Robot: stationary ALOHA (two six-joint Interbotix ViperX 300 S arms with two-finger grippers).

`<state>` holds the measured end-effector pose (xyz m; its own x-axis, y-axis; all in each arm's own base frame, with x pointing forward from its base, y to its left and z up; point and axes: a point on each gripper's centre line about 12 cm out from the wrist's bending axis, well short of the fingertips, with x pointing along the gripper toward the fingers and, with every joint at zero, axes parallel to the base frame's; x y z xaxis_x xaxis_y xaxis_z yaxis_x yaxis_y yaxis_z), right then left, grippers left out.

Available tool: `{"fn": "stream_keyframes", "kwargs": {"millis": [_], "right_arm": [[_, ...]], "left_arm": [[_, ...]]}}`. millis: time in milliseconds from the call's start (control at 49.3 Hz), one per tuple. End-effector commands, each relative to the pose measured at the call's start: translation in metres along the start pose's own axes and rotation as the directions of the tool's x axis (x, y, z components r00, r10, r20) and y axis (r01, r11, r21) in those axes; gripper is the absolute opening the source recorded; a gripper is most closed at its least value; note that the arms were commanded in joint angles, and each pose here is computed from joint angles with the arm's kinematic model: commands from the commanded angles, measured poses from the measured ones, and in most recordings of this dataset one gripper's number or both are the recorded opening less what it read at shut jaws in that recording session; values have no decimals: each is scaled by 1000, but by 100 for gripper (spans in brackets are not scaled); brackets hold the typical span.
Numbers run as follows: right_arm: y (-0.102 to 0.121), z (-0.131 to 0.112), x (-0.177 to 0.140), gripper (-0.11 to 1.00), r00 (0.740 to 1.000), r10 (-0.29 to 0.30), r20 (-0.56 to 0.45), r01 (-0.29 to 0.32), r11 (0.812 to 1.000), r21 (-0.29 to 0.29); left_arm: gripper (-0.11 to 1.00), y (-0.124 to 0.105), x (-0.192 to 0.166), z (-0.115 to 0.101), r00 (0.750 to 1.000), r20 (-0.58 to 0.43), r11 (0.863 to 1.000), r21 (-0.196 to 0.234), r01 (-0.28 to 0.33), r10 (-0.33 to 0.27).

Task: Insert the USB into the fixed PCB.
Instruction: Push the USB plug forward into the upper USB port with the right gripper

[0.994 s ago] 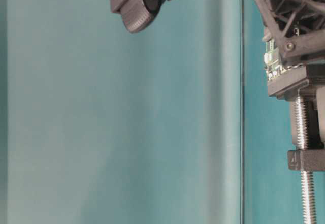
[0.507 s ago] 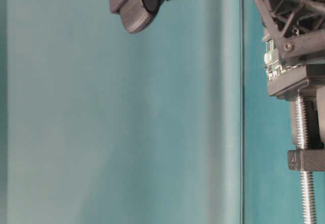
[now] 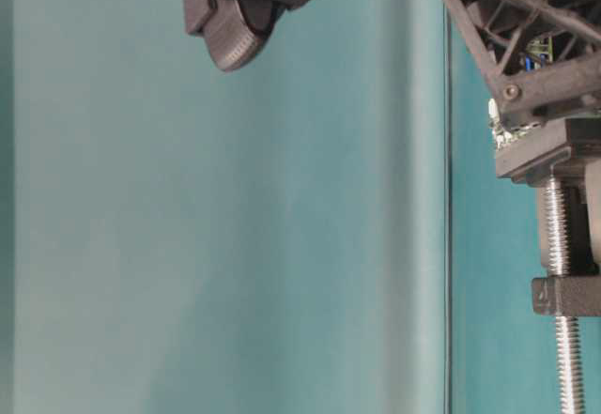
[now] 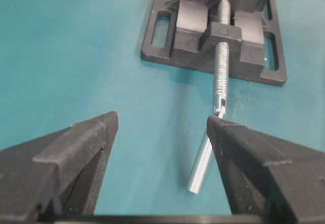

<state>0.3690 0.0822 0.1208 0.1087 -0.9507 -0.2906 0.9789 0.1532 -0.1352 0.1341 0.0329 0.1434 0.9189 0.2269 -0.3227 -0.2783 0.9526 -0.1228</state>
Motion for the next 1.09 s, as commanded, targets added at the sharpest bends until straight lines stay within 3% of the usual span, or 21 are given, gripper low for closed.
{"fn": "stream_keyframes", "kwargs": {"millis": [0, 1075], "right_arm": [[3, 18, 9, 20, 1000, -13, 3, 13, 999, 48], [6, 17, 23, 20, 999, -41, 9, 41, 998, 45]], "left_arm": [[85, -1, 1, 5, 1000, 12, 1000, 0, 3, -3], [85, -1, 1, 5, 1000, 12, 1000, 0, 3, -3]]}}
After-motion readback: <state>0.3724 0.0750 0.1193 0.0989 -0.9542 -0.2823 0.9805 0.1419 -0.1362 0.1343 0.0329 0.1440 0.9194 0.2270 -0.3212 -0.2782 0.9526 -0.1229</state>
